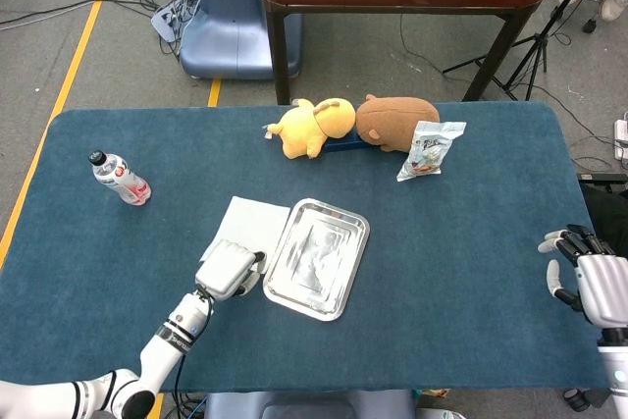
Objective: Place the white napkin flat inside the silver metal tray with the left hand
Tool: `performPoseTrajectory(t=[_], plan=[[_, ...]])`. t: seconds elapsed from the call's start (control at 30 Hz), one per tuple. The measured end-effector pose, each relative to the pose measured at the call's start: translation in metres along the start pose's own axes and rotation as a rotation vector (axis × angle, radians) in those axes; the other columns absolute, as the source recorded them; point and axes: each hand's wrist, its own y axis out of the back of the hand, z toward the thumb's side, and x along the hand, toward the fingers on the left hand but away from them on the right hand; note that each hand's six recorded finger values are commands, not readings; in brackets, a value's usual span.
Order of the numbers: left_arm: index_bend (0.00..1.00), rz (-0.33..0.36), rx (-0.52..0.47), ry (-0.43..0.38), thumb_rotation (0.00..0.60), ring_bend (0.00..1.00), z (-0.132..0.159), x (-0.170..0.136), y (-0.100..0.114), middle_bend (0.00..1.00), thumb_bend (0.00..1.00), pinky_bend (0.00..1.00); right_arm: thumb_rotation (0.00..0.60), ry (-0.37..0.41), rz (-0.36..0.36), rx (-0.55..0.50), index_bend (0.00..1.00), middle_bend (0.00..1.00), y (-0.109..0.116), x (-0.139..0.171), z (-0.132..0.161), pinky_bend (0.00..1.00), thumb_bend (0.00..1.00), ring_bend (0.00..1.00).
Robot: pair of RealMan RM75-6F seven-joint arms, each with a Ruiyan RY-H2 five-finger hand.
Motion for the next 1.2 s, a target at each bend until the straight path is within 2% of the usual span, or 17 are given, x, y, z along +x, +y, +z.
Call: performPoseTrajectory(t=[0.6,0.9,1.2], plan=[[0.62,-0.035,-0.069,-0.017,0.600,0.92,0.027,-0.013,-0.002,1.00,0.71,0.92,0.600,-0.019,-0.011,-0.009,0.43,0.35,0.006,0.002,-0.005,0.29,0.62,0.18],[0.62,-0.034,-0.070,-0.065,0.600,0.92,0.043,-0.018,-0.005,1.00,0.71,0.92,0.600,-0.033,-0.020,-0.015,0.43,0.35,0.011,0.003,-0.009,0.29,0.62,0.18],[0.62,0.003,-0.046,-0.150,0.600,0.92,0.066,-0.017,-0.002,1.00,0.71,0.93,0.600,-0.041,-0.028,-0.021,0.43,0.35,0.014,0.003,-0.012,0.29,0.62,0.18]])
